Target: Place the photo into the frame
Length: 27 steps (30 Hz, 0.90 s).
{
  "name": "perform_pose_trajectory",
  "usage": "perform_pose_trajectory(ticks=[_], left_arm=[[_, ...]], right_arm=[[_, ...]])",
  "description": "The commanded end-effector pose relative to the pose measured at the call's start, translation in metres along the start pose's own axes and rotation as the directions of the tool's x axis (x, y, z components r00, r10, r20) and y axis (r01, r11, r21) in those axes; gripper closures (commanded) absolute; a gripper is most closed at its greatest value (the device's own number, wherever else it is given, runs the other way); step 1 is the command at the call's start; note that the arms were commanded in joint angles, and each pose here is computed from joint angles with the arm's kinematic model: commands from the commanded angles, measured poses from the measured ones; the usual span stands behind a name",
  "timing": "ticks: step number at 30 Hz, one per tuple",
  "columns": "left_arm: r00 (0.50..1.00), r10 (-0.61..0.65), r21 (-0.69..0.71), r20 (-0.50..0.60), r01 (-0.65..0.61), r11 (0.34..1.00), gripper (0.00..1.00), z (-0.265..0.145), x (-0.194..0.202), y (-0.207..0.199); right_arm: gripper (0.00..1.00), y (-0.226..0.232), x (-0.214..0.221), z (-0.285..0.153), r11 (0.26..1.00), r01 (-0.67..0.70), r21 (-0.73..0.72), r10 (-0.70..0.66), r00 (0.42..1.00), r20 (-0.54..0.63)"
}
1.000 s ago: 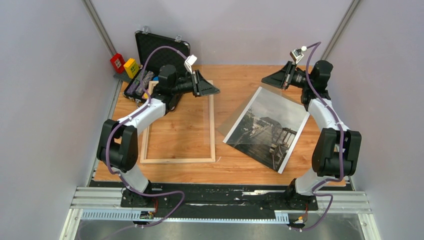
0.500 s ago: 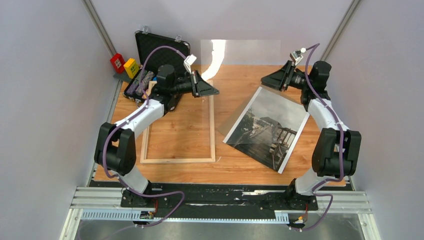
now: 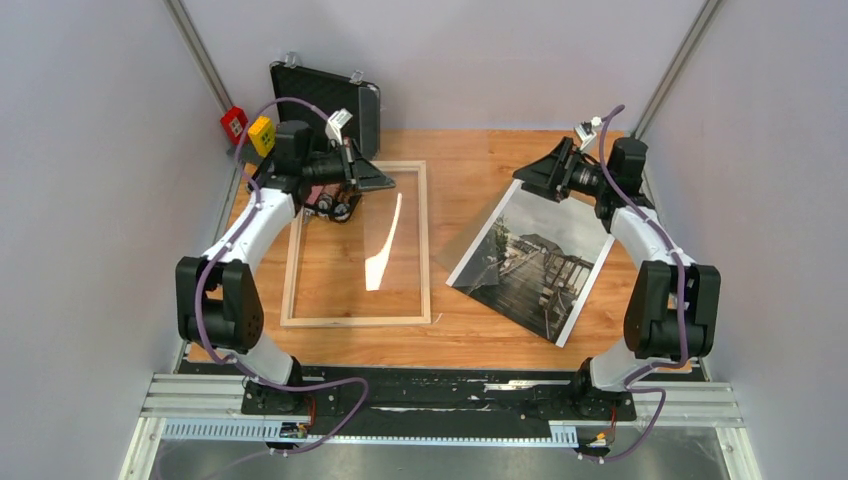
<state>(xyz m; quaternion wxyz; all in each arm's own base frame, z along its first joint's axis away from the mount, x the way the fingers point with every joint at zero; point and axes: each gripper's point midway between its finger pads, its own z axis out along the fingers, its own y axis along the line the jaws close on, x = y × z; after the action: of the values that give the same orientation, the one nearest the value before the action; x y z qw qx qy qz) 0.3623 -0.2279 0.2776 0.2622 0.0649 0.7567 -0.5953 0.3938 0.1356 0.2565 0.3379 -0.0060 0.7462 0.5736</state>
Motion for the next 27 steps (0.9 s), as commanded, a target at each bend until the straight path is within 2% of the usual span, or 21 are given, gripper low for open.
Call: perform_pose_trajectory(ticks=[1,2,3,6,7,8,10,14,15,18,22,27], left_arm=[[0.988,0.145,-0.069,-0.058,-0.148,0.986,1.00,-0.050,0.004,-0.024],[0.991,0.114,-0.088,-0.072,-0.120,0.989,1.00,-0.059,0.011,-0.027],[0.985,0.163,-0.100,-0.057,-0.168,0.981,1.00,-0.069,0.004,-0.029],[0.987,0.151,-0.137,-0.060,-0.158,0.978,1.00,-0.098,0.009,-0.038],[0.977,0.208,-0.152,-0.051,-0.214,0.965,1.00,-0.108,0.003,-0.042],[0.982,0.177,-0.172,-0.063,-0.186,0.967,1.00,-0.116,0.011,-0.044],[0.978,0.195,-0.212,-0.067,-0.205,0.956,1.00,-0.132,0.013,-0.048],[0.962,0.265,-0.302,-0.066,-0.272,0.914,1.00,-0.166,0.011,-0.053],[0.966,0.248,-0.327,-0.072,-0.258,0.909,1.00,-0.171,0.015,-0.052],[0.946,0.319,-0.408,-0.062,-0.316,0.857,1.00,-0.192,0.011,-0.058],[0.927,0.366,-0.469,-0.085,-0.361,0.806,1.00,-0.205,0.015,-0.067],[0.923,0.373,-0.489,-0.089,-0.367,0.791,1.00,-0.209,0.018,-0.075]], right_arm=[[0.07,0.002,-0.002,0.005,0.986,0.144,0.081,-0.148,0.988,0.045],[0.07,0.000,0.003,0.012,0.981,0.163,0.102,-0.167,0.985,0.031],[0.07,-0.004,0.004,0.017,0.974,0.187,0.128,-0.191,0.981,0.023],[0.09,-0.010,0.022,0.045,0.950,0.245,0.196,-0.243,0.969,-0.032],[0.09,-0.015,0.025,0.052,0.942,0.256,0.216,-0.252,0.967,-0.044],[0.10,-0.018,0.029,0.060,0.938,0.261,0.228,-0.255,0.965,-0.058],[0.11,-0.027,0.034,0.075,0.931,0.264,0.252,-0.249,0.964,-0.089],[0.15,-0.048,0.047,0.109,0.913,0.272,0.304,-0.237,0.960,-0.148],[0.16,-0.052,0.046,0.117,0.909,0.275,0.313,-0.238,0.959,-0.150],[0.18,-0.067,0.050,0.138,0.904,0.270,0.331,-0.223,0.960,-0.172],[0.21,-0.074,0.067,0.165,0.905,0.280,0.319,-0.218,0.952,-0.215],[0.21,-0.079,0.097,0.194,0.902,0.297,0.313,-0.210,0.936,-0.283]])
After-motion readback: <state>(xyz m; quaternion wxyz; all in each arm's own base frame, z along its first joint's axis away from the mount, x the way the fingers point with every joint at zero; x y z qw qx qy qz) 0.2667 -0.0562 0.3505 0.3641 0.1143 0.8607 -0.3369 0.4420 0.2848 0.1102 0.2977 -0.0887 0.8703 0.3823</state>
